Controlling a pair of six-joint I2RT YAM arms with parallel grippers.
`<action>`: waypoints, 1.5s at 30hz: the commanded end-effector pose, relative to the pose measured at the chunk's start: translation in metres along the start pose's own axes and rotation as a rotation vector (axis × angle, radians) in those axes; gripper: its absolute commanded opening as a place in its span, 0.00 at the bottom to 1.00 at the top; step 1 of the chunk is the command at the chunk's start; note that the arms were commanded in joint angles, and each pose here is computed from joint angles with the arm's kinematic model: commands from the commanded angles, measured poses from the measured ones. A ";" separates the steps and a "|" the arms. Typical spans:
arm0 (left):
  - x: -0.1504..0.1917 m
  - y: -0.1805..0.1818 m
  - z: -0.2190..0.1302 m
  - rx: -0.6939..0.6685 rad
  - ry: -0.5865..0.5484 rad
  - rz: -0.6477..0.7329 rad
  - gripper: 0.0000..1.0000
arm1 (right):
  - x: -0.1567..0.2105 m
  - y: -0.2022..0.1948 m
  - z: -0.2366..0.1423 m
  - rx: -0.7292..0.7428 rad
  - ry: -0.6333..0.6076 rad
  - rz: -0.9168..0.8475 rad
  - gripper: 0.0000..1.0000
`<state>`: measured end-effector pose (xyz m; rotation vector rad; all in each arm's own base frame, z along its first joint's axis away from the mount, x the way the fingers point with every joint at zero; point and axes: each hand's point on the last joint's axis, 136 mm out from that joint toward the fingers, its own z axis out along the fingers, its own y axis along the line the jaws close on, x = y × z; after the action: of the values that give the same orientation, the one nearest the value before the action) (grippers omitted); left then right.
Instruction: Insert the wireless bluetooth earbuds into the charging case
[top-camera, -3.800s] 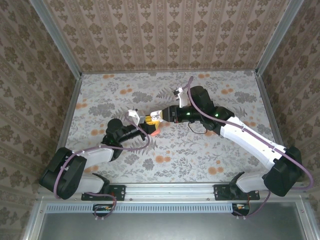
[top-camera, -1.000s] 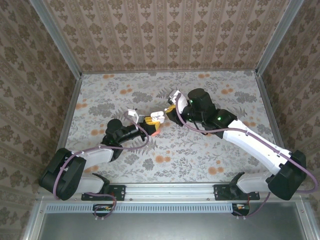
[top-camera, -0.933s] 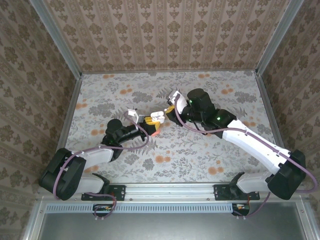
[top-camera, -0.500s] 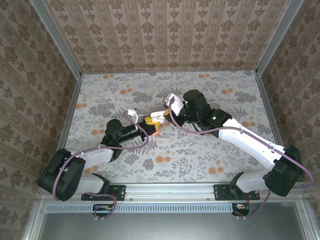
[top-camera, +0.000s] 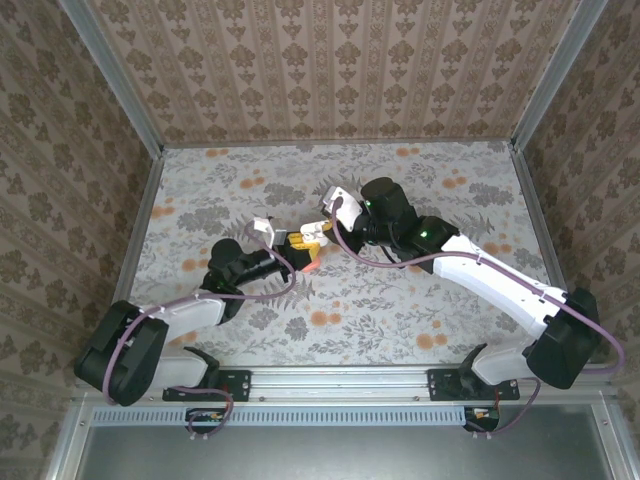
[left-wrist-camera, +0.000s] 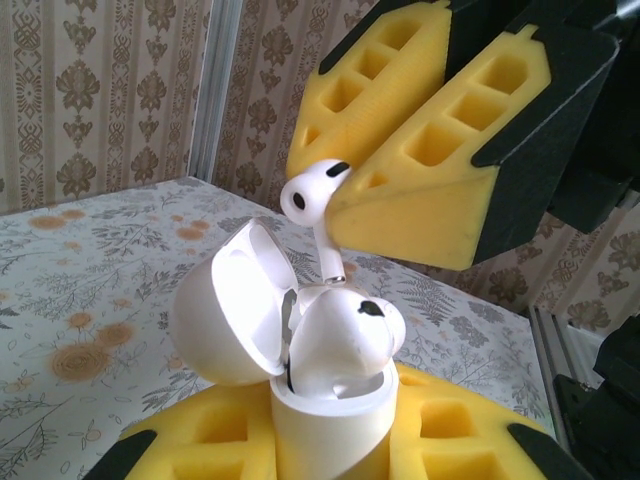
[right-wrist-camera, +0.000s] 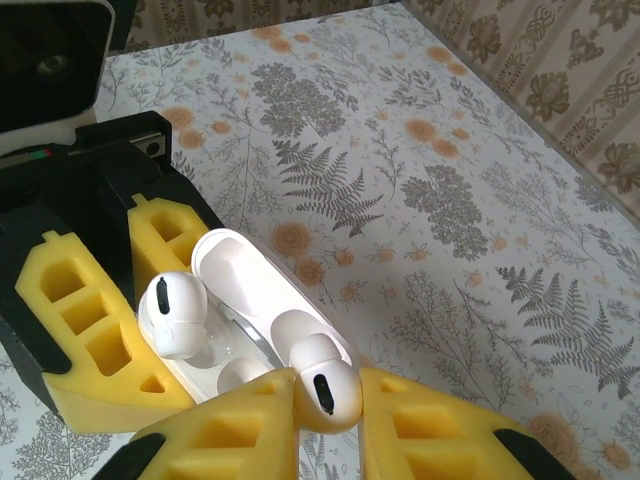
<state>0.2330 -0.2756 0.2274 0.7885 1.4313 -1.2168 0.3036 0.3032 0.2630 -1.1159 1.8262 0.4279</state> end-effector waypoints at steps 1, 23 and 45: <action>-0.020 -0.010 0.000 0.038 -0.048 0.032 0.13 | -0.004 -0.001 0.000 0.013 0.009 -0.025 0.20; -0.020 -0.009 0.000 0.036 -0.046 0.040 0.13 | 0.012 0.013 0.008 -0.041 0.109 -0.130 0.20; -0.014 -0.006 -0.002 0.008 -0.039 0.071 0.13 | -0.018 0.021 -0.025 -0.056 -0.020 -0.044 0.39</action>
<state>0.2320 -0.2754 0.2253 0.7930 1.4440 -1.2180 0.2908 0.3065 0.2681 -1.2224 1.8071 0.3804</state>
